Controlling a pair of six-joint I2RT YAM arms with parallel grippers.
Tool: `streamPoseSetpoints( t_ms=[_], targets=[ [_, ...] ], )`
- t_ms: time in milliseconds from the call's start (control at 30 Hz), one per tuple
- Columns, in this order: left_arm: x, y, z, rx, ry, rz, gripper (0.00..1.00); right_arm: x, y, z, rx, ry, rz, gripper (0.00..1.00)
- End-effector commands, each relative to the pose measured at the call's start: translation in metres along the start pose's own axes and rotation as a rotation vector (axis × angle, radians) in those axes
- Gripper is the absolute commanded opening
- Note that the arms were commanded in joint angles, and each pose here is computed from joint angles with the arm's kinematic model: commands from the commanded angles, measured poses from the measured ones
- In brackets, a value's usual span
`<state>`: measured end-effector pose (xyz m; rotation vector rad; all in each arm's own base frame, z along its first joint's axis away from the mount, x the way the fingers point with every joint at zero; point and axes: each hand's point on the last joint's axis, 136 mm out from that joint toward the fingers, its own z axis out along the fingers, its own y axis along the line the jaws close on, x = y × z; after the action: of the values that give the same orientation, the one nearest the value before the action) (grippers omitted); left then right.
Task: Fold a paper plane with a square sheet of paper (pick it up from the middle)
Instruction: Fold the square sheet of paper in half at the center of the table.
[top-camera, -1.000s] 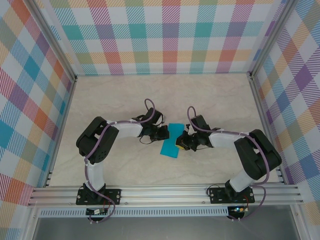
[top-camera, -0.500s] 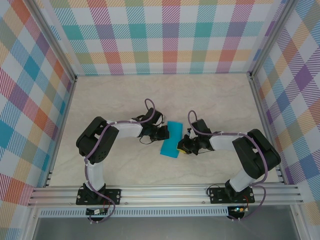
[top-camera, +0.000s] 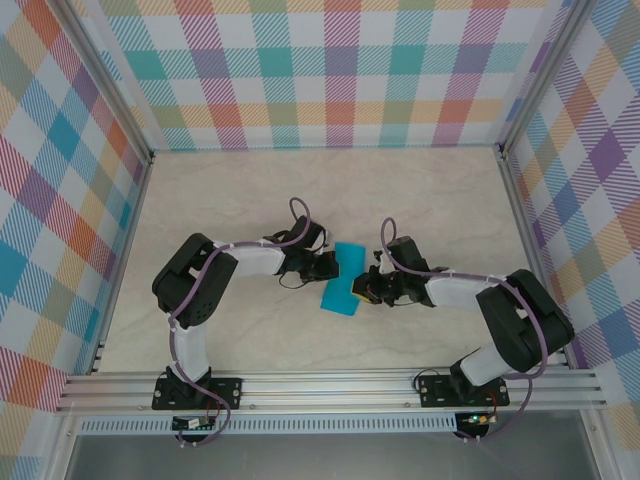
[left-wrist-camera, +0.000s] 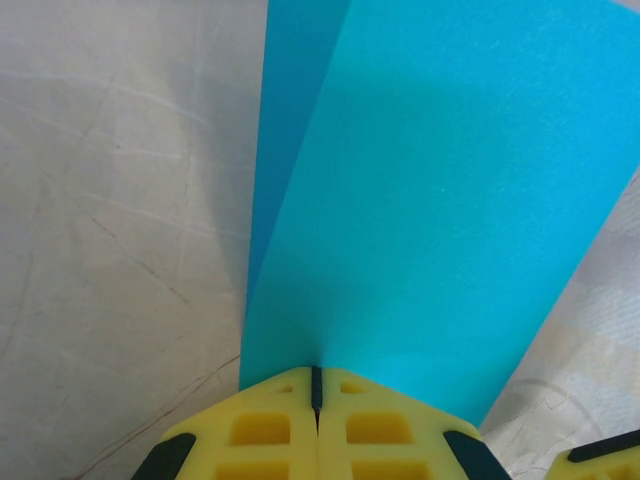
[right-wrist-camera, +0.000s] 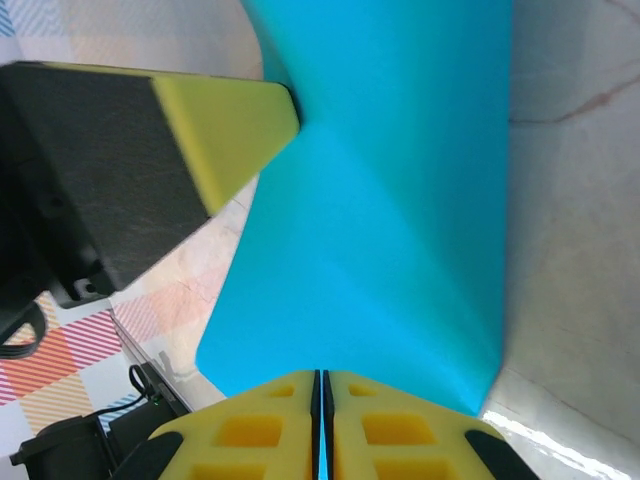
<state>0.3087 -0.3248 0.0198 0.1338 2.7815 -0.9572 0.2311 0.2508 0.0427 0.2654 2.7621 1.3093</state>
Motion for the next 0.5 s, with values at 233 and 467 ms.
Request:
streamPoseSetpoints(
  t_ms=[233, 467],
  targets=[
    [0.037, 0.041, 0.014, -0.133, 0.103, -0.034, 0.00, 0.022, -0.039, 0.013, 0.054, 0.077, 0.036, 0.12],
    [0.038, 0.042, 0.014, -0.137, 0.104, -0.035, 0.00, 0.015, -0.007, 0.000, -0.020, 0.040, -0.014, 0.13]
  ],
)
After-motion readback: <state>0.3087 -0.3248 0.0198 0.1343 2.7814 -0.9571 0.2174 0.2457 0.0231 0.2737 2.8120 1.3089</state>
